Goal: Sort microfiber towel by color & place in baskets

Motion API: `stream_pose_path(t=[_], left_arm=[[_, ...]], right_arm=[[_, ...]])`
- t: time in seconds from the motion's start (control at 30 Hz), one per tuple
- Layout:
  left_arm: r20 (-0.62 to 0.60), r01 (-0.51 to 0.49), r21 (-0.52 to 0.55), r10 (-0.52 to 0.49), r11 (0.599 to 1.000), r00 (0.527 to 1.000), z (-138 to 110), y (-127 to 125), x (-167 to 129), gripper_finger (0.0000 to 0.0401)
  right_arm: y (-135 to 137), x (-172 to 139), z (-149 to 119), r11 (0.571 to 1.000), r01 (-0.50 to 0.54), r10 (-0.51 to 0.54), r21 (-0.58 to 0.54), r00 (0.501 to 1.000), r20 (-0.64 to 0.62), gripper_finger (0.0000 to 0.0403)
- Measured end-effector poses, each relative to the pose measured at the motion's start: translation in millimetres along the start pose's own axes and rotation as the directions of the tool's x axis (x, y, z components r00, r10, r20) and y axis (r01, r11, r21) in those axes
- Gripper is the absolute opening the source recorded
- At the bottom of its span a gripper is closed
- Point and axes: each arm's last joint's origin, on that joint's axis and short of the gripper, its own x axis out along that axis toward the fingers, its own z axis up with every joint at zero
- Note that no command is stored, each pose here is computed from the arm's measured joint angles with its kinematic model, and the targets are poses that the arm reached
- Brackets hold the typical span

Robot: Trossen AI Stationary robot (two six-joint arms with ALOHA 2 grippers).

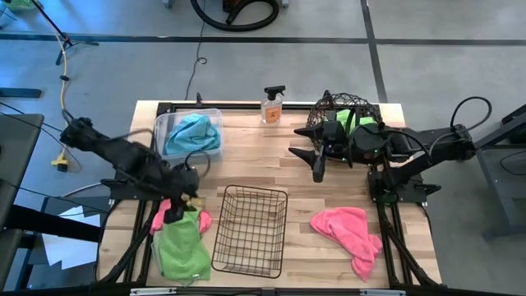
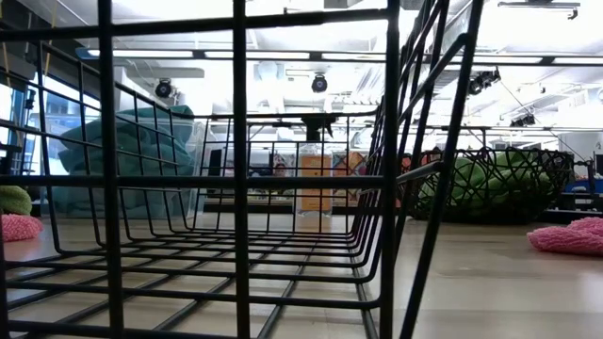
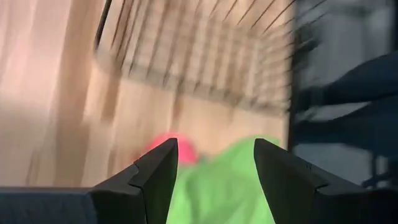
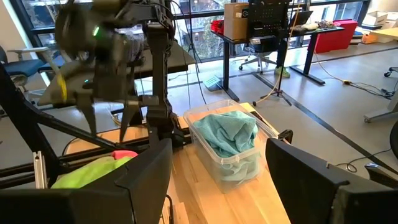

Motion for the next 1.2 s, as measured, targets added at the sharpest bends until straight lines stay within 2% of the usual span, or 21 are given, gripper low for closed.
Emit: stream_pose_path(t=[0.1, 0.2, 0.3, 0.53, 0.67, 0.83, 1.03, 1.2], left_arm=[[-0.131, -0.138, -0.11, 0.123, 0.984, 0.984, -12.3, -3.4, 11.0, 0.0201], [-0.251, -0.286, -0.213, 0.23, 0.934, 0.94, -20.3, -4.7, 22.1, 0.0207], [-0.313, -0.366, -0.262, 0.28, 0.893, 0.908, -23.8, -9.6, 32.3, 0.0219], [-0.38, -0.399, -0.237, 0.294, 0.886, 0.877, -30.6, -30.4, 57.0, 0.0246], [-0.442, -0.446, -0.28, 0.298, 0.85, 0.846, -38.6, -35.3, 71.6, 0.0251], [-0.522, -0.487, -0.323, 0.276, 0.811, 0.807, -59.4, -31.8, 93.8, 0.0251], [-0.506, -0.504, -0.364, 0.288, 0.783, 0.813, -71.1, -23.9, 111.4, 0.0251], [-0.534, -0.55, -0.389, 0.305, 0.739, 0.788, -79.9, -16.8, 118.4, 0.0251]], right_arm=[[0.0, 0.0, -0.1, 1.0, 0.0, 0.0, -0.001, 1.0, -0.001, 0.0257], [-0.1, 0.0, -0.6, 1.0, 0.001, -0.001, -0.003, 1.0, -0.005, 0.0257], [-0.1, 0.0, -0.7, 1.0, 0.001, -0.001, -0.004, 1.0, -0.006, 0.0257], [-0.3, 0.0, -1.7, 1.0, 0.002, -0.003, -0.008, 1.0, -0.016, 0.0257], [-0.8, -0.1, -4.8, 1.0, 0.007, -0.007, -0.001, 0.999, -0.045, 0.0257], [-1.5, -0.4, -8.6, 1.0, 0.015, -0.014, 0.007, 0.997, -0.082, 0.0257], [-1.7, -0.4, -9.2, 1.0, 0.016, -0.016, 0.003, 0.996, -0.088, 0.0257], [-1.8, -0.5, -9.7, 1.0, 0.017, -0.016, 0.002, 0.996, -0.093, 0.0257]])
